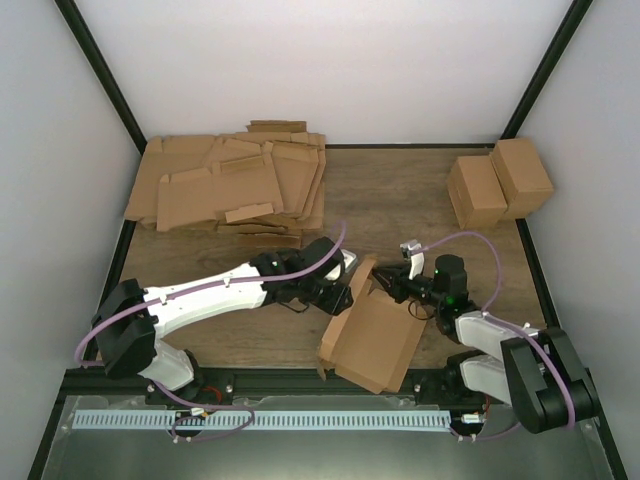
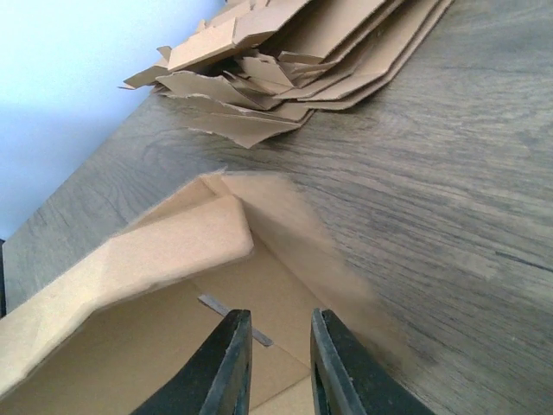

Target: Fold the paper box

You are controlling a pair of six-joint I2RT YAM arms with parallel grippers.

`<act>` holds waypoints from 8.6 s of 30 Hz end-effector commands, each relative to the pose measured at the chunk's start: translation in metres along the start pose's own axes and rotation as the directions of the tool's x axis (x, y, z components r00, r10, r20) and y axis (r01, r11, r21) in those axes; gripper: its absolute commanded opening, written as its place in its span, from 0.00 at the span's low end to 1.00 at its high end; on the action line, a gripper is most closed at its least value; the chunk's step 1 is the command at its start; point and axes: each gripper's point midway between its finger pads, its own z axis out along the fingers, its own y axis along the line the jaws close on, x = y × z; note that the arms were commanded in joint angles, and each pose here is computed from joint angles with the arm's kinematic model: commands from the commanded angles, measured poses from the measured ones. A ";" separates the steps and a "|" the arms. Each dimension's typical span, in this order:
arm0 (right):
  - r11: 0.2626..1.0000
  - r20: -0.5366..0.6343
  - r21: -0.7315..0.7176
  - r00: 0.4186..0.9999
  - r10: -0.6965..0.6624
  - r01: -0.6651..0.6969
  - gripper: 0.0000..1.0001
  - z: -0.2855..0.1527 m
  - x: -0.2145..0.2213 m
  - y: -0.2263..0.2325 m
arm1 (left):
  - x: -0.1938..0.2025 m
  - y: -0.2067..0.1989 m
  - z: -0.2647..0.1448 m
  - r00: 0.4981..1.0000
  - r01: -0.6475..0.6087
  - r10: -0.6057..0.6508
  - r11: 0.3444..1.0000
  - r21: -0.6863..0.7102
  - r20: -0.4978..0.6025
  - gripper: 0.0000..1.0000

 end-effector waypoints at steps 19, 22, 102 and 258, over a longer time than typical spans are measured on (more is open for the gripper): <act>0.998 0.088 -0.012 0.995 -0.057 0.058 0.04 -0.010 -0.025 0.019 | -0.025 0.004 -0.036 0.993 0.003 0.002 0.999 -0.044 0.115 0.79; 0.999 0.100 -0.001 0.994 -0.054 0.054 0.04 -0.012 -0.026 0.018 | -0.025 0.006 -0.037 0.994 -0.004 0.011 0.998 -0.065 0.105 0.85; 0.994 0.111 -0.022 0.988 -0.109 0.112 0.69 -0.005 -0.076 0.032 | -0.060 0.122 -0.096 0.880 -0.431 0.441 0.585 -0.687 -0.177 0.04; 0.958 0.030 0.003 0.958 -0.286 0.286 0.53 0.051 -0.021 0.024 | -0.022 0.086 -0.031 0.535 -0.682 0.728 0.074 -0.727 -0.428 0.04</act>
